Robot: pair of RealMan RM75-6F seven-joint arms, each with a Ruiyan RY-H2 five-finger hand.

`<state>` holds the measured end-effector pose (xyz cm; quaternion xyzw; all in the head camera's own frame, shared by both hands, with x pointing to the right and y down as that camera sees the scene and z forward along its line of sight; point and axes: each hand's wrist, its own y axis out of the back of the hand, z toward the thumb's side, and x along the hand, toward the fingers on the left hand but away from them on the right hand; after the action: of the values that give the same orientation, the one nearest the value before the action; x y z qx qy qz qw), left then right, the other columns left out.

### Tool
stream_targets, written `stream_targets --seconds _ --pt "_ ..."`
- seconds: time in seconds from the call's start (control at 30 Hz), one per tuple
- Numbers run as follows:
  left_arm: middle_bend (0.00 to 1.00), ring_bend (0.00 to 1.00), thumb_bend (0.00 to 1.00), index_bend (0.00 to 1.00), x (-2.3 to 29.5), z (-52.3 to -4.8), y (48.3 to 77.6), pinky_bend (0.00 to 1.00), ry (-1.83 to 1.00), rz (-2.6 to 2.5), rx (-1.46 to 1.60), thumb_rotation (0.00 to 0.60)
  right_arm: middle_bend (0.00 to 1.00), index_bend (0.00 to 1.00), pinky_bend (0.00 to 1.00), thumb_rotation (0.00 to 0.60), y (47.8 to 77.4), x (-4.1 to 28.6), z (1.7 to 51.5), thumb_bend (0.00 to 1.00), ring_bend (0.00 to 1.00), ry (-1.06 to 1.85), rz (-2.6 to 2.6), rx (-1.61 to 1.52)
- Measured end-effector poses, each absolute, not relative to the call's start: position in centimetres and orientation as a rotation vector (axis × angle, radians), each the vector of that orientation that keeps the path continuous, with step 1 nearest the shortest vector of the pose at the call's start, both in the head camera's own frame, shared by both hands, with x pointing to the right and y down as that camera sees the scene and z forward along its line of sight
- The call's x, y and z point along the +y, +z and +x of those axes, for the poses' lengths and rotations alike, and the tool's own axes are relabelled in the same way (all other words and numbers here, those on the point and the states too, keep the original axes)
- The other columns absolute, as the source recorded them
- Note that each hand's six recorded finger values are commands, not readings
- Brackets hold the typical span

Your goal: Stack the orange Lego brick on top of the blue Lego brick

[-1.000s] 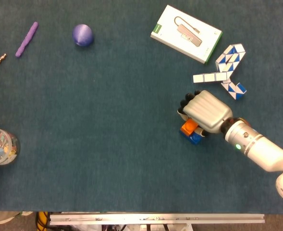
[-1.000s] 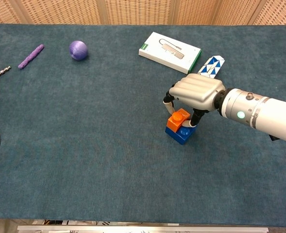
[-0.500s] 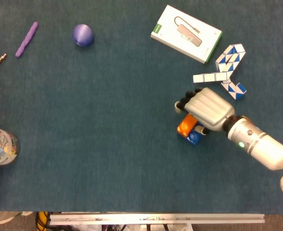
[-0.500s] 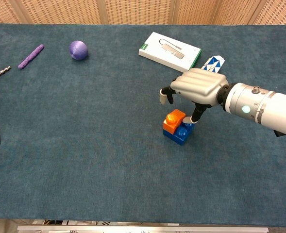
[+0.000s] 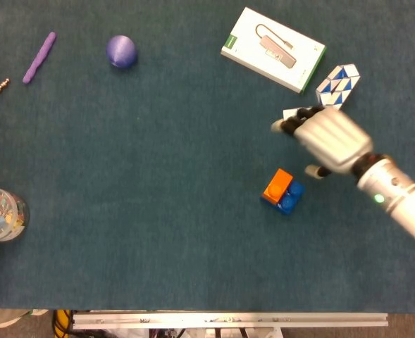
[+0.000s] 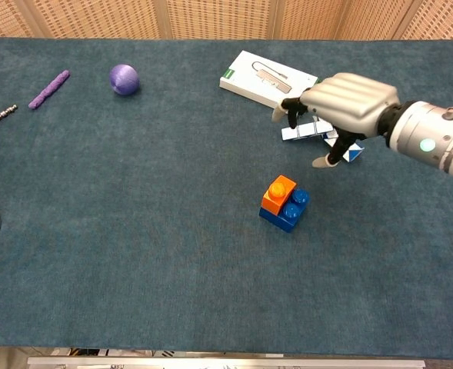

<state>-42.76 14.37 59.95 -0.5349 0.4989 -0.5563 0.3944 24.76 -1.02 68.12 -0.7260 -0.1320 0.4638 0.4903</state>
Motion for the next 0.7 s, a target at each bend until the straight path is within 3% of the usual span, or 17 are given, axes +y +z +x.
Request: stream_targets --seconds 0.13,0.33,0.7 --pt "0.09 0.04 0.17 0.06 14.1 -42.8 60.0 0.06 -1.404 -1.355 1.27 0.6 0.37 0.25 0.33 0.6 66.6 -2.0 27.8 0.15 0.28 1.173 -1.716 -0.413" --pt "0.1 0.04 0.17 0.06 13.6 -42.5 60.1 0.06 -1.391 -1.364 1.255 0.6 0.37 0.33 0.33 0.6 64.3 -2.1 32.7 0.18 0.28 1.22 -1.63 -0.554" --pt "0.1 0.04 0.17 0.06 13.0 -41.8 60.4 0.06 -1.371 -1.386 1.238 0.6 0.39 0.36 0.33 0.6 60.2 0.8 42.8 0.18 0.28 1.318 -1.462 -0.816"
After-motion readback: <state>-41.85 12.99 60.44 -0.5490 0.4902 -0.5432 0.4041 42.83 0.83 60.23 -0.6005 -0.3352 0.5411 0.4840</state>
